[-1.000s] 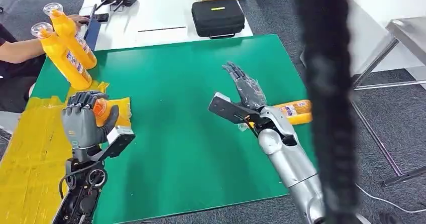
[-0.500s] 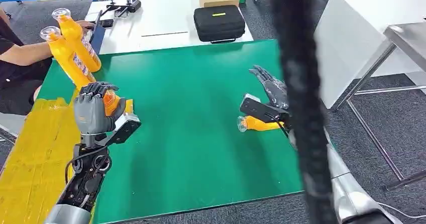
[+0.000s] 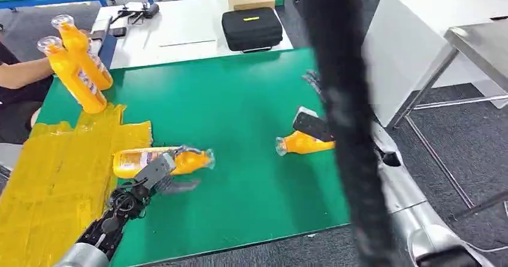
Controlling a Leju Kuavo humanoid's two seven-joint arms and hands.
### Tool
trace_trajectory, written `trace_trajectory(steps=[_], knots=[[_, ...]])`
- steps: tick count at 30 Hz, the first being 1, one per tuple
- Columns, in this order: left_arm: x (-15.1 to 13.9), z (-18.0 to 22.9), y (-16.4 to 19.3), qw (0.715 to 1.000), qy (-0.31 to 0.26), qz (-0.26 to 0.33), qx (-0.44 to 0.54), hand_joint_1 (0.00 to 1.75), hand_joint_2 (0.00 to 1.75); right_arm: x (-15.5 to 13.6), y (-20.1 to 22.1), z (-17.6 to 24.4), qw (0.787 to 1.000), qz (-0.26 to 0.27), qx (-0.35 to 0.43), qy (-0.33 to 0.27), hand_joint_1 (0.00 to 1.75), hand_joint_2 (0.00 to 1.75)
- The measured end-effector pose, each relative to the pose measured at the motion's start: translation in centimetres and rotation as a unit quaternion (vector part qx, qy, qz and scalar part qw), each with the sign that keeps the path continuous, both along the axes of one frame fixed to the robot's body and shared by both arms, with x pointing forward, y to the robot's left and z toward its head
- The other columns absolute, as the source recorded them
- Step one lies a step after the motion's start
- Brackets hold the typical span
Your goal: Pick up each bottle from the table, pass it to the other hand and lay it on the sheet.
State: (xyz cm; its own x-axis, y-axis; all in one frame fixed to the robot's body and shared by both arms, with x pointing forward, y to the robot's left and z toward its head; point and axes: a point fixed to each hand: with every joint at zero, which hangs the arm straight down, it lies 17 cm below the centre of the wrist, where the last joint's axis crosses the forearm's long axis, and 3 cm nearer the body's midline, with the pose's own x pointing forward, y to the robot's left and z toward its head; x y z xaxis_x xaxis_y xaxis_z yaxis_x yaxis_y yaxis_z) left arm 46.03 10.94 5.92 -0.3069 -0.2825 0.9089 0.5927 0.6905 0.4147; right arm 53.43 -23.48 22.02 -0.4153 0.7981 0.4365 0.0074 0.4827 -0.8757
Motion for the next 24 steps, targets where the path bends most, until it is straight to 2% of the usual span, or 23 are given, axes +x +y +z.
trace_trajectory(steps=[2,4,15,19,24], knots=[[-1.4,-1.3,-0.6,0.999,0.03,-0.023,-0.018,0.0,0.0,0.0,0.2,-0.6,1.0,0.002,-0.002,0.008,0.0,0.0],[-1.3,-1.5,-0.6,0.999,0.028,-0.021,-0.021,0.0,0.0,-0.3,0.9,-1.7,1.0,0.008,-0.004,0.019,0.0,0.0],[1.4,-1.1,1.9,0.996,-0.006,0.087,-0.02,0.0,0.0,-1.1,2.2,-4.0,0.999,0.01,-0.014,0.04,0.0,0.0],[2.4,0.3,4.0,0.988,-0.022,0.143,-0.054,0.0,0.0,-1.4,2.2,-4.7,0.999,0.008,-0.021,0.046,0.0,0.0],[2.8,1.6,5.9,0.978,-0.037,0.185,-0.089,0.0,0.0,-1.5,2.1,-5.2,0.998,0.006,-0.029,0.049,0.0,0.0]])
